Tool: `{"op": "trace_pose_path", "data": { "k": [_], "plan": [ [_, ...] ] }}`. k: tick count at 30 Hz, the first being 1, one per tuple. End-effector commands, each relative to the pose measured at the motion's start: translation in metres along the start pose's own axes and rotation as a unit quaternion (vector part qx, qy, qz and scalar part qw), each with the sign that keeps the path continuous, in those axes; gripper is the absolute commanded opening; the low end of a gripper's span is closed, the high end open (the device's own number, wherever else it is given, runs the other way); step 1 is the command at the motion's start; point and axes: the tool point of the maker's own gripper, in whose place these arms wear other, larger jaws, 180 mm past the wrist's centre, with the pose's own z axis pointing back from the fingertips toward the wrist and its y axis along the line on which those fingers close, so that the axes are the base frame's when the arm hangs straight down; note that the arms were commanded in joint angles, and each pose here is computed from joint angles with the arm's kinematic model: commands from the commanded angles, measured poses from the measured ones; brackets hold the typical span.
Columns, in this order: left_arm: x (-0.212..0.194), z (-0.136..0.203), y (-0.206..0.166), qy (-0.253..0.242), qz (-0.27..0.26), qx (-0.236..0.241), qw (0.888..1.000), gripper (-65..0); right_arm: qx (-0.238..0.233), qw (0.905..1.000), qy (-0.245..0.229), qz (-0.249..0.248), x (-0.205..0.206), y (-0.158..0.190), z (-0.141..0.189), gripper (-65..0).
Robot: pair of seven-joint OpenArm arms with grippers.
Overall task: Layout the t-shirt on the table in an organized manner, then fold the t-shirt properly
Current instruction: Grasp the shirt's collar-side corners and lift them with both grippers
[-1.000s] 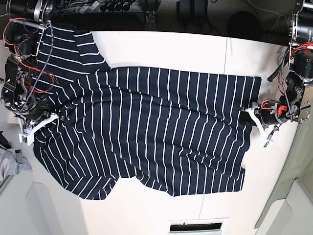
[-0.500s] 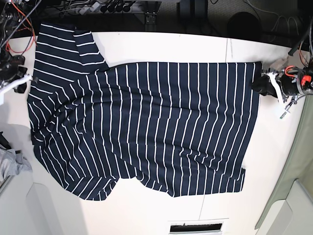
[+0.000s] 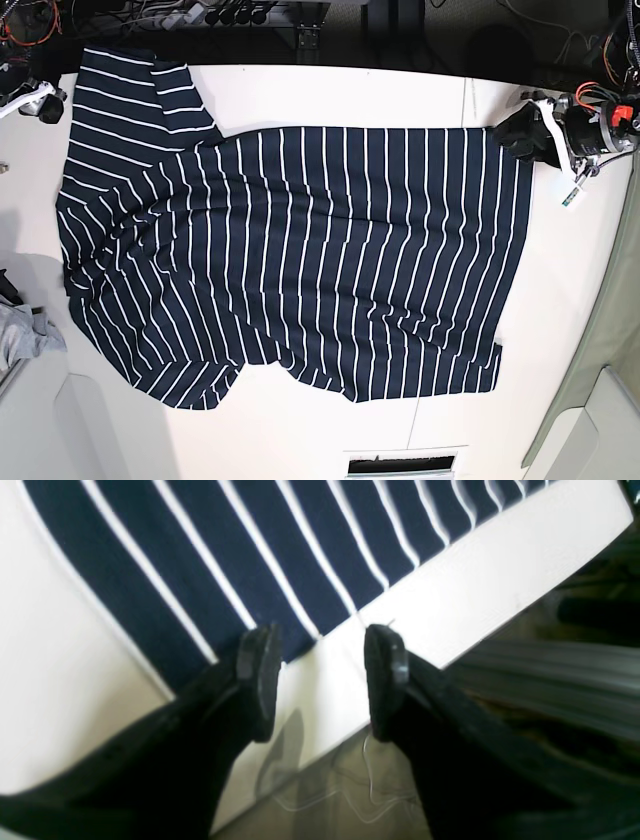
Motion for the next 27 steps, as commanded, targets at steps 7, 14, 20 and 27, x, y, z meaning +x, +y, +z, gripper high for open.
{"op": "trace_pose_path", "data": {
  "k": [7,14,20,27],
  "plan": [
    [0.007,0.005,0.006,-0.007,-0.015,0.012,1.000,-27.1,0.065,0.9973,0.023,-0.023,-0.020,0.012,-0.004,-37.2],
    [0.028,0.037,0.044,-0.050,-0.002,0.075,0.996,-27.1,0.100,0.9940,0.019,-0.041,-0.017,0.025,-0.002,-37.2],
    [0.008,0.039,0.070,-0.056,0.042,0.102,0.992,-27.1,0.116,0.9918,0.019,-0.050,-0.021,0.034,-0.002,-37.2],
    [-0.026,0.021,0.075,-0.054,0.135,0.086,0.986,-27.0,0.123,0.9906,0.016,-0.058,-0.020,0.037,-0.003,-37.2]
  ]
}}
